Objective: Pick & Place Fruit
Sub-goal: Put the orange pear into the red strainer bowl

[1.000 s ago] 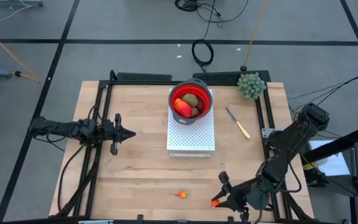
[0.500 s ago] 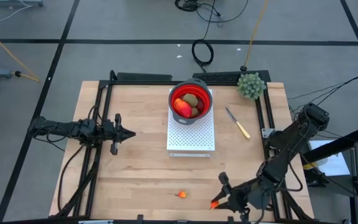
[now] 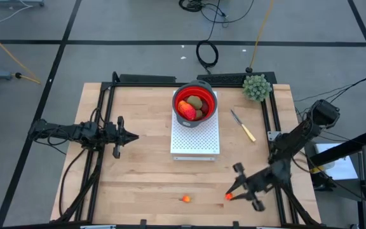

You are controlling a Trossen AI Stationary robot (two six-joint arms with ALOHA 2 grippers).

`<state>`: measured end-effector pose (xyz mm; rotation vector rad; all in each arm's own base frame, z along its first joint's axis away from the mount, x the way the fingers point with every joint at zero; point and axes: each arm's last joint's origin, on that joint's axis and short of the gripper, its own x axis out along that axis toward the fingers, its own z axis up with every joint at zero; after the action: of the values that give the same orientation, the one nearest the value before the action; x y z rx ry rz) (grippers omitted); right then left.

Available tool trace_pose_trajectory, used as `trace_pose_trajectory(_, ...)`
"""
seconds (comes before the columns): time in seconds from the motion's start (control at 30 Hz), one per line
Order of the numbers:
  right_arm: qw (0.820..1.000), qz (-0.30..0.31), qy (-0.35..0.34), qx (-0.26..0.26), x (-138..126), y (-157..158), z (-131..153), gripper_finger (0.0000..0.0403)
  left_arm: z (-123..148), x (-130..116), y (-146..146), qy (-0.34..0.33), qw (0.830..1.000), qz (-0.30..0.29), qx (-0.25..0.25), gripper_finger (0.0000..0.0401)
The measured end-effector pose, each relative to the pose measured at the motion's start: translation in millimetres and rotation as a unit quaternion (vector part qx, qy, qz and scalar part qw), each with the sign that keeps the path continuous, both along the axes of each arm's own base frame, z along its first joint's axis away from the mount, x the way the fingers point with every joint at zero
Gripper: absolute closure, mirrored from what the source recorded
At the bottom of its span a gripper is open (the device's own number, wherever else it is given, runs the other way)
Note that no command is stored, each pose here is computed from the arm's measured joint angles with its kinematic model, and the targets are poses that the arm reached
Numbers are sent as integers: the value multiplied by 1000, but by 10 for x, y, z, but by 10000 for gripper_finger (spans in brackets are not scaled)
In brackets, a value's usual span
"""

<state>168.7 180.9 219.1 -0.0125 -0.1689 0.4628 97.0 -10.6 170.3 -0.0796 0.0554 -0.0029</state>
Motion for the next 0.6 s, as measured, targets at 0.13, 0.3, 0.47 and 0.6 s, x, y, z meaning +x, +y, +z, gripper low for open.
trace_pose_trajectory(0.13, 996, 0, -58, 63, -184, -215, -73, 307, 0, 0, 0, 0, 1000, 0, 0, 382)
trace_pose_trajectory(0.3, 991, -5, -95, 90, -311, -366, -108, 307, 0, 0, 0, 0, 1000, 0, 0, 382)
trace_pose_trajectory(0.47, 988, -29, -116, 95, -302, -398, -10, 307, 0, 0, 1, 0, 1000, 1, 1, 382)
trace_pose_trajectory(0.6, 985, -41, -135, 97, -271, -404, 80, 307, 1, 0, 2, 0, 1000, 4, 1, 382)
